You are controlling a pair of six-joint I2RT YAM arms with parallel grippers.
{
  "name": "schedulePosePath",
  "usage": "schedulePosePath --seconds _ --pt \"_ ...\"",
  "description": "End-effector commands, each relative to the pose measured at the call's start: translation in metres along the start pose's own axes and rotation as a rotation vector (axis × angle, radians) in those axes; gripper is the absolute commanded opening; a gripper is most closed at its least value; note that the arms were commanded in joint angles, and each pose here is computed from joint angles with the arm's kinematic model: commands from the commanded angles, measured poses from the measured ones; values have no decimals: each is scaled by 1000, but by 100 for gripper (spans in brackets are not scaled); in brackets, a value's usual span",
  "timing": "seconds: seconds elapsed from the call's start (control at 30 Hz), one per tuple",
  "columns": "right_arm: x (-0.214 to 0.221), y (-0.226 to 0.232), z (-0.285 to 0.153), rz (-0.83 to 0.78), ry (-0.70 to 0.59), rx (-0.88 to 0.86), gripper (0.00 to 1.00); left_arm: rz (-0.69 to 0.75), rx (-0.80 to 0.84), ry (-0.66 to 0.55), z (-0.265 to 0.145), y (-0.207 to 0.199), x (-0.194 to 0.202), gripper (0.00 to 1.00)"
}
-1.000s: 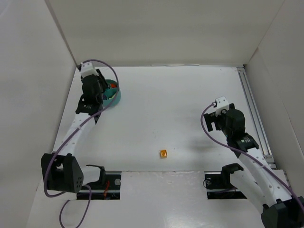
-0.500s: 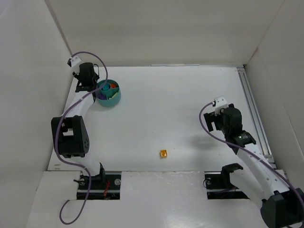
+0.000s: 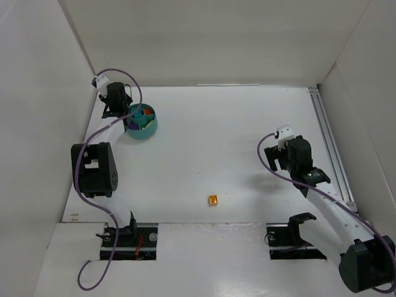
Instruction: Sort the legos into containers by color
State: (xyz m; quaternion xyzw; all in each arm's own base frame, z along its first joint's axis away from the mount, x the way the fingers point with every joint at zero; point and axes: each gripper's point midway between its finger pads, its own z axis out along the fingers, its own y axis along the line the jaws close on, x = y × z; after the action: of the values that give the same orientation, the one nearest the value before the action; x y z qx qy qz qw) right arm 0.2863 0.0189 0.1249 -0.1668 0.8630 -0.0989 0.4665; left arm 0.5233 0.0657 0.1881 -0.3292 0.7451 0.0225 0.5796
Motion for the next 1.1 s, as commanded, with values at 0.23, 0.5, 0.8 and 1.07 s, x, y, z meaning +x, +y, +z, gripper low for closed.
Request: schedulePosePath --seconds 0.23,0.5,0.8,1.07 --pt "-21 -12 -3 13 -44 38 100 -52 20 -26 20 -11 1 30" --pt "-17 -10 1 8 -25 32 100 -53 6 -2 23 -9 10 40" --pt "-24 -12 0 13 -44 37 100 -45 3 20 15 -7 9 48" --pt "-53 16 -6 -107 -212 -142 100 -77 86 17 -36 -17 -10 72"
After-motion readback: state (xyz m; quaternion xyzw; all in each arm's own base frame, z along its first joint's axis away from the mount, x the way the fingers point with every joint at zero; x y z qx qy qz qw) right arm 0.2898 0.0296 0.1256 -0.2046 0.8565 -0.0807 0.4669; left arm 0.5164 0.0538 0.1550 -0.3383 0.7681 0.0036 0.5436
